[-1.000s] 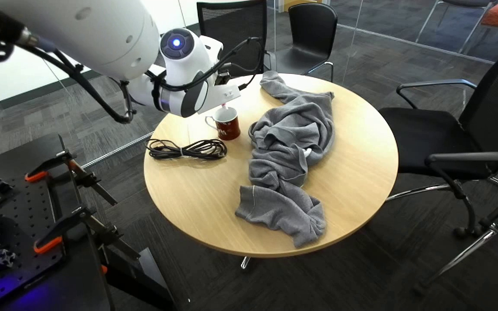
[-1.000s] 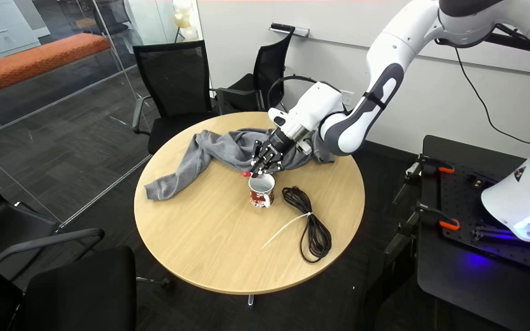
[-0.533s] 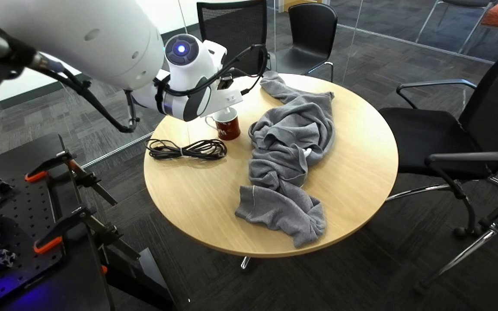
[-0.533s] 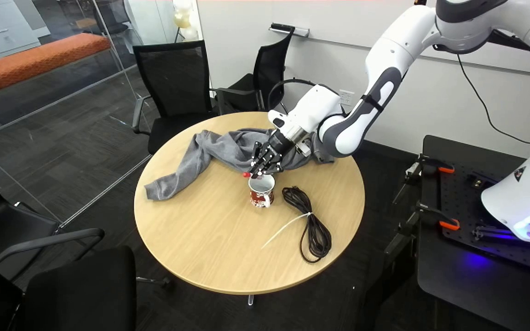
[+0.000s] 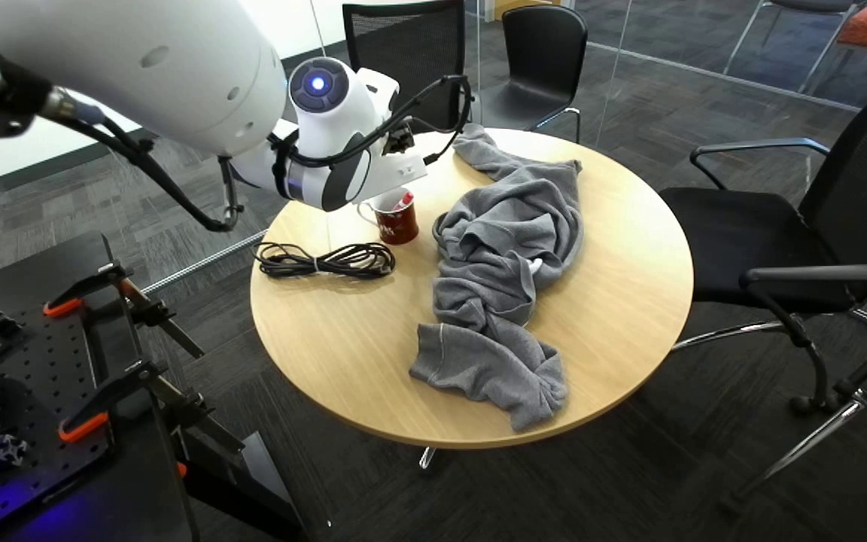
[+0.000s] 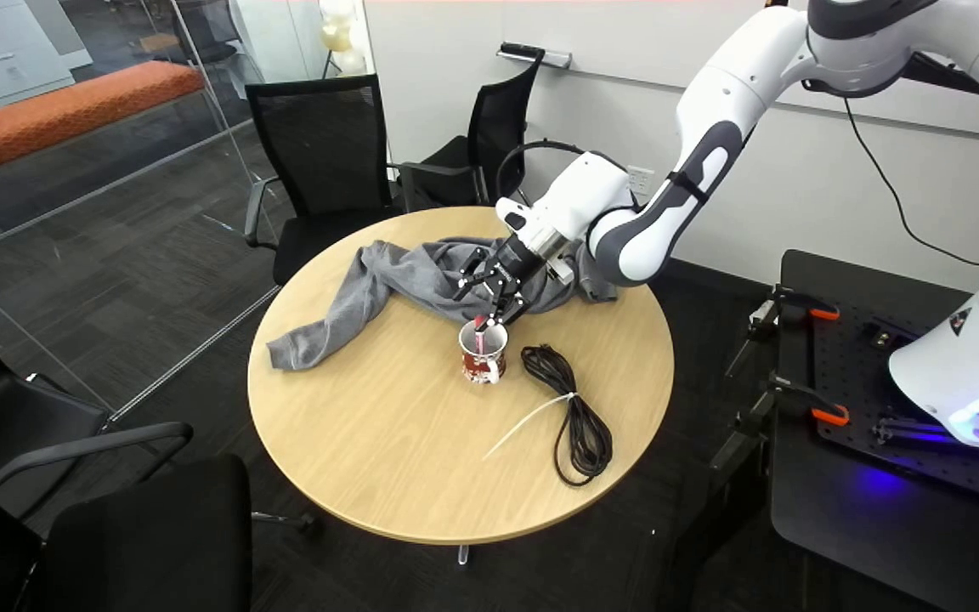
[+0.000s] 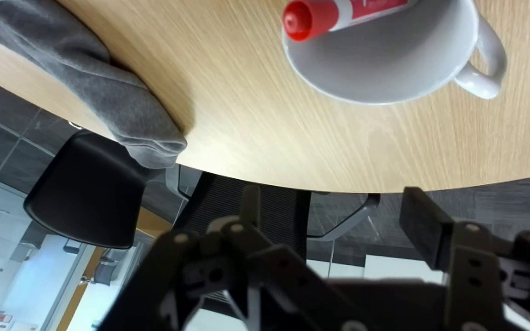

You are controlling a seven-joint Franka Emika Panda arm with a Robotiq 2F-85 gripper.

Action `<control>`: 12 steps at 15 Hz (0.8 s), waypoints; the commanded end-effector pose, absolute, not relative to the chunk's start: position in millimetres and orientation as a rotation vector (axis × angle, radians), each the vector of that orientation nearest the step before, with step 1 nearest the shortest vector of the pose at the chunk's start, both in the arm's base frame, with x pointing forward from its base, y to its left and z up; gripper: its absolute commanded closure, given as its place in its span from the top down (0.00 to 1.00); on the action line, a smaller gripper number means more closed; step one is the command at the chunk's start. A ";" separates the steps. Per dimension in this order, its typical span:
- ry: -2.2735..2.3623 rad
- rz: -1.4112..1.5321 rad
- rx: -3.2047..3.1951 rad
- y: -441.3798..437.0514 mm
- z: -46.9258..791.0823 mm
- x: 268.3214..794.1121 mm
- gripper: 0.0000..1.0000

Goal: Put the marker in the mug

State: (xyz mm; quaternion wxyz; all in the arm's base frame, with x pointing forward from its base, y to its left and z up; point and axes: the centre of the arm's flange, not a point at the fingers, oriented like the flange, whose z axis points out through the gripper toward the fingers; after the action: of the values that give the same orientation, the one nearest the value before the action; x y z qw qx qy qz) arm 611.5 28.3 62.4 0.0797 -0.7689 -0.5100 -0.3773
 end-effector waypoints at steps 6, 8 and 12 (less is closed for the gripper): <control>-1.643 -1.313 -2.282 23.9 141.3 594.1 1.00; -1.683 -1.339 -2.282 24.5 161.6 587.9 1.00; -1.743 -1.333 -2.326 29.0 197.8 576.3 1.00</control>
State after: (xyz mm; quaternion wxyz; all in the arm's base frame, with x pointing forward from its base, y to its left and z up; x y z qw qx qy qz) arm 605.1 14.1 162.6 0.0003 -0.7198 -0.5405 -0.4355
